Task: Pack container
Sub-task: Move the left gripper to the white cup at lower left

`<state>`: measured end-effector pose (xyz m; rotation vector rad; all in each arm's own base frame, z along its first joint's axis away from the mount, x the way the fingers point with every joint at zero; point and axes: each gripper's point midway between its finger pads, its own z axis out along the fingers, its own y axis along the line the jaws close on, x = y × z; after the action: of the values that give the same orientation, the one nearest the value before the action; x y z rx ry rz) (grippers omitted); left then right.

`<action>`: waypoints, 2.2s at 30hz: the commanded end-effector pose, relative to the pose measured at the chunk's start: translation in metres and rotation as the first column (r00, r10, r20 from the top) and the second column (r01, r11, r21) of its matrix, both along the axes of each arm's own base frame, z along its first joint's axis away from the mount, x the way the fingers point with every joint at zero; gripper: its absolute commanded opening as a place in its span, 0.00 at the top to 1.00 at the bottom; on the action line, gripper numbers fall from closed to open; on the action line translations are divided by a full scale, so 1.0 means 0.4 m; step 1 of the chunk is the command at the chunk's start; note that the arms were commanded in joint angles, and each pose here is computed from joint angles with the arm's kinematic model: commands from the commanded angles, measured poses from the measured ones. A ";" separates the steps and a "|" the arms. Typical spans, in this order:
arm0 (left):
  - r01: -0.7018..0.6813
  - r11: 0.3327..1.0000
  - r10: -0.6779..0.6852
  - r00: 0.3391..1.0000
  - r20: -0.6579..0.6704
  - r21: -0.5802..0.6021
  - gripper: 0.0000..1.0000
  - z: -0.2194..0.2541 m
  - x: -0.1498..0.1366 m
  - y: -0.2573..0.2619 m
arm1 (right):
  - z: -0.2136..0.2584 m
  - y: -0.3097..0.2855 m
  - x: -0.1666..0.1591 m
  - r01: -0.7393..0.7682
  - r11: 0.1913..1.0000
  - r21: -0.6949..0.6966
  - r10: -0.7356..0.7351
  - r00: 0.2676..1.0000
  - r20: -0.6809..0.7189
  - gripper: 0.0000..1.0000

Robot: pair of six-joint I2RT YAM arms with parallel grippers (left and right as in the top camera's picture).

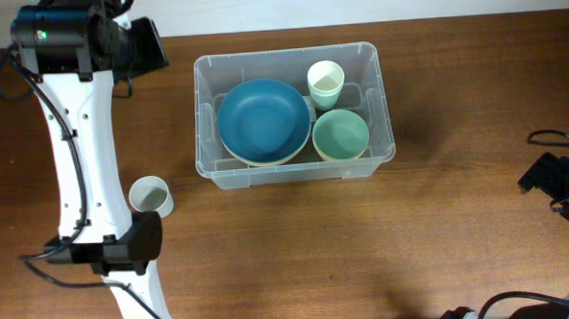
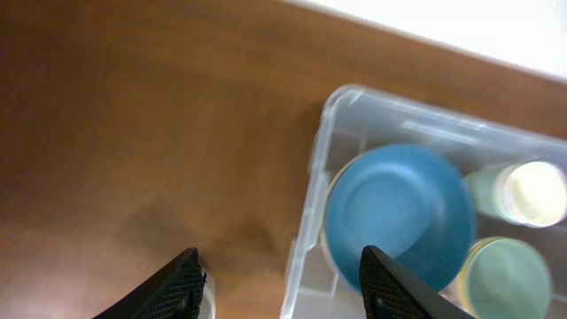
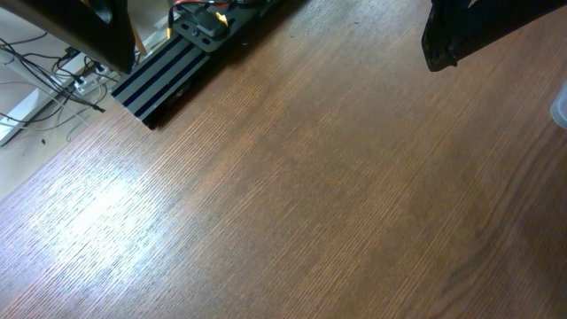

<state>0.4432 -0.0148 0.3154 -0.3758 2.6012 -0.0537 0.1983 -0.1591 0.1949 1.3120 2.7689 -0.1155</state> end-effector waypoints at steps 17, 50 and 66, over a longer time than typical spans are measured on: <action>-0.425 0.905 0.397 0.847 -0.353 -0.001 0.42 -0.191 -0.358 0.207 | -0.003 -0.001 -0.003 0.003 1.000 0.005 -0.003 1.000 -0.003 0.01; -0.460 0.886 0.385 0.795 -0.468 -0.053 0.42 -0.626 -0.374 0.170 | -0.003 -0.001 -0.003 0.003 1.000 0.005 -0.003 1.000 -0.003 0.01; -0.460 0.886 0.385 0.796 -0.466 -0.054 0.56 -0.644 -0.378 0.169 | -0.003 -0.001 -0.003 0.003 1.000 0.005 -0.003 1.000 -0.003 0.01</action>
<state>0.2963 0.0545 0.0635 -1.1326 2.8727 -0.0189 0.1983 -0.1592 0.1949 1.3120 2.7690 -0.1155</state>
